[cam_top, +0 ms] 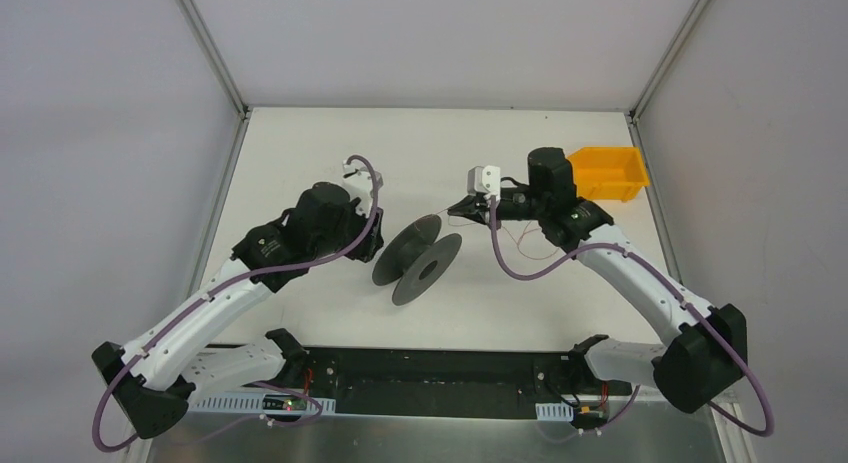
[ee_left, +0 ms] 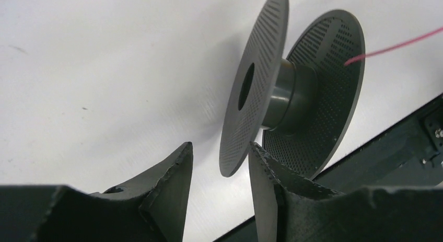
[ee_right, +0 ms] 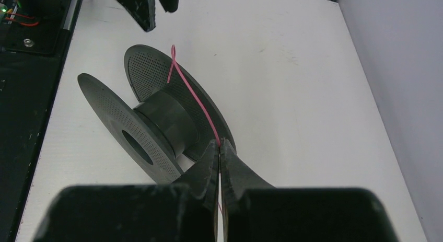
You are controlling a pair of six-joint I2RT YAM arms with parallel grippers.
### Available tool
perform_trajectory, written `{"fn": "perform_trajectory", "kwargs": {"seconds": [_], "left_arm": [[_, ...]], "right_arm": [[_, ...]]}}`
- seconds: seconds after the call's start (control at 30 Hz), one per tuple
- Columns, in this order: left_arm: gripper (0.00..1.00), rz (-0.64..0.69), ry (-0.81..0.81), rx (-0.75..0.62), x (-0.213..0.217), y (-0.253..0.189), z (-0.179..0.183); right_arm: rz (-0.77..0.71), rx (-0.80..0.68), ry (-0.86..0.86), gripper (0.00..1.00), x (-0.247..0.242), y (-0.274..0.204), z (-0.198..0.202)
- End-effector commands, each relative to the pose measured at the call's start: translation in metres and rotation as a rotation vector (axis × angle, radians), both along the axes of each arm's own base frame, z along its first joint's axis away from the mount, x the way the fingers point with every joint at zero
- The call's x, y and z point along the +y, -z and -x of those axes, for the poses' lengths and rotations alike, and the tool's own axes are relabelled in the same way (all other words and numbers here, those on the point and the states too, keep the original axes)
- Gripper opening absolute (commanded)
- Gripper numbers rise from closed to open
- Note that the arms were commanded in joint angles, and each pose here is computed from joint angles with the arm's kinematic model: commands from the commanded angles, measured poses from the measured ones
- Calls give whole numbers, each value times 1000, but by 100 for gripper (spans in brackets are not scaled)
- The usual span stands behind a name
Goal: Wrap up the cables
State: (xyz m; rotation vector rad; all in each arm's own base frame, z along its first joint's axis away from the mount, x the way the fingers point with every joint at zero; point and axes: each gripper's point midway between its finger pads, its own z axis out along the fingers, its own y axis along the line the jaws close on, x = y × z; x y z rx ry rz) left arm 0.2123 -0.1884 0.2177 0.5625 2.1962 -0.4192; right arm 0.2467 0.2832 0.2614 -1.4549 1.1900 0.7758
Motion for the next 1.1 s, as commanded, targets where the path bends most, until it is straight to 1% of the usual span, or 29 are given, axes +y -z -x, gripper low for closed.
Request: {"fn": "perform_trajectory", "kwargs": {"seconds": [0.0,0.1,0.27,0.4,0.57,0.63,0.8,0.9,1.07], "left_arm": [[42,103,-133,-28,14,-24,-5],[43,116,-144,-22,19,-22,-1],[52,143,-155,-37,24,-23,3],[55,164,-98,-30,16,-23,7],[66,193,34,-32,-3,-24,13],[69,191,86,-36,-11,-23,13],[71,154,146,-30,-25,-12,2],[71,168,174,-37,-37,-11,-5],[71,172,158,-64,-42,-2,-18]], "right_arm": [[-20,-95,-122,0,20,-16,5],[14,-106,-161,0,29,-6,7],[69,-101,-194,0,38,11,8],[88,-85,-200,0,42,19,11],[122,-79,-158,0,41,32,7],[132,-76,-146,0,41,38,6],[156,-65,-134,0,41,49,4],[166,-56,-130,0,41,54,3],[171,-47,-117,0,39,62,3]]}}
